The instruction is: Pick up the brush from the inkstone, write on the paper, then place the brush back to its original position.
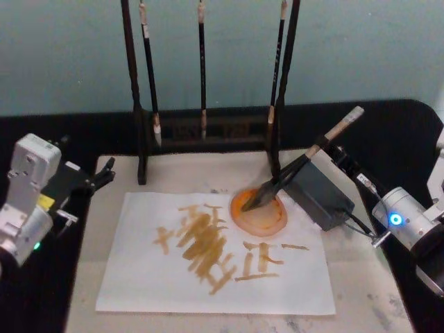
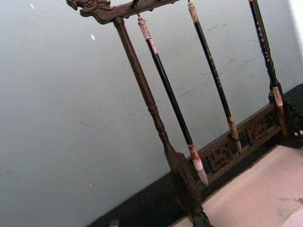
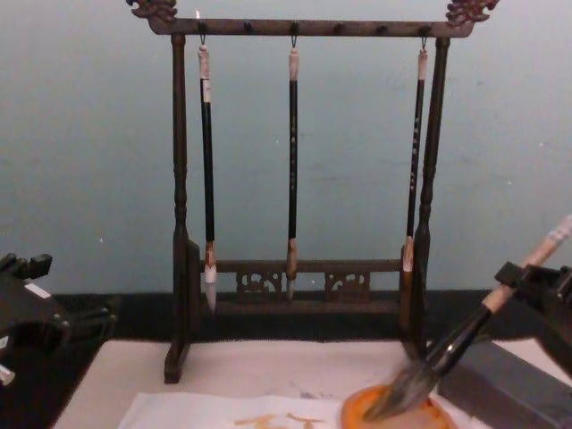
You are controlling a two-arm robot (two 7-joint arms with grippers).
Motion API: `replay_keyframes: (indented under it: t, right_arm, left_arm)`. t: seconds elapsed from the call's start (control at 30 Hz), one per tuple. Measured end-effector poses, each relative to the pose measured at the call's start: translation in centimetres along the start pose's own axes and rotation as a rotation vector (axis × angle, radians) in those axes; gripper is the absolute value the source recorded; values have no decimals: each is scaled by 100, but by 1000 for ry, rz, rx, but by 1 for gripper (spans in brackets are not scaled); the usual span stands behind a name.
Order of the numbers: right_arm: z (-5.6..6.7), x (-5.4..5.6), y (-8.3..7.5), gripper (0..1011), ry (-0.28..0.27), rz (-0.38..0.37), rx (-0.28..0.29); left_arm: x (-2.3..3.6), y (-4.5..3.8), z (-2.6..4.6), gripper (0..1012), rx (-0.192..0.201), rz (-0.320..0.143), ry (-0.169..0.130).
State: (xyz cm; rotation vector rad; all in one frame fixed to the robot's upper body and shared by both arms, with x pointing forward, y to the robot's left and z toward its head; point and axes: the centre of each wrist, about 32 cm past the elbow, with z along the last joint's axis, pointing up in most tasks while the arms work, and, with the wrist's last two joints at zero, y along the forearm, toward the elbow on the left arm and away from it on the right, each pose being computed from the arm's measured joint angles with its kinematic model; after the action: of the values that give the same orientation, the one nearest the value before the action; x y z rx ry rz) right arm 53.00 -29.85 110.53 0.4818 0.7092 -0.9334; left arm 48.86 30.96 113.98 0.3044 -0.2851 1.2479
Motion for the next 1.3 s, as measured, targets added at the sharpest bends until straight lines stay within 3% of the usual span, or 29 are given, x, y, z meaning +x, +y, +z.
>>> replay_keyframes:
  t: [1.13,1.3]
  right_arm:
    - [-12,8,-2,177,-25,-16,-5]
    - [-14,7,-2,336,-25,-16,-5]
  left_arm:
    - [0,0,0,1010,0,0,0]
    - [0,0,0,1010,0,0,0]
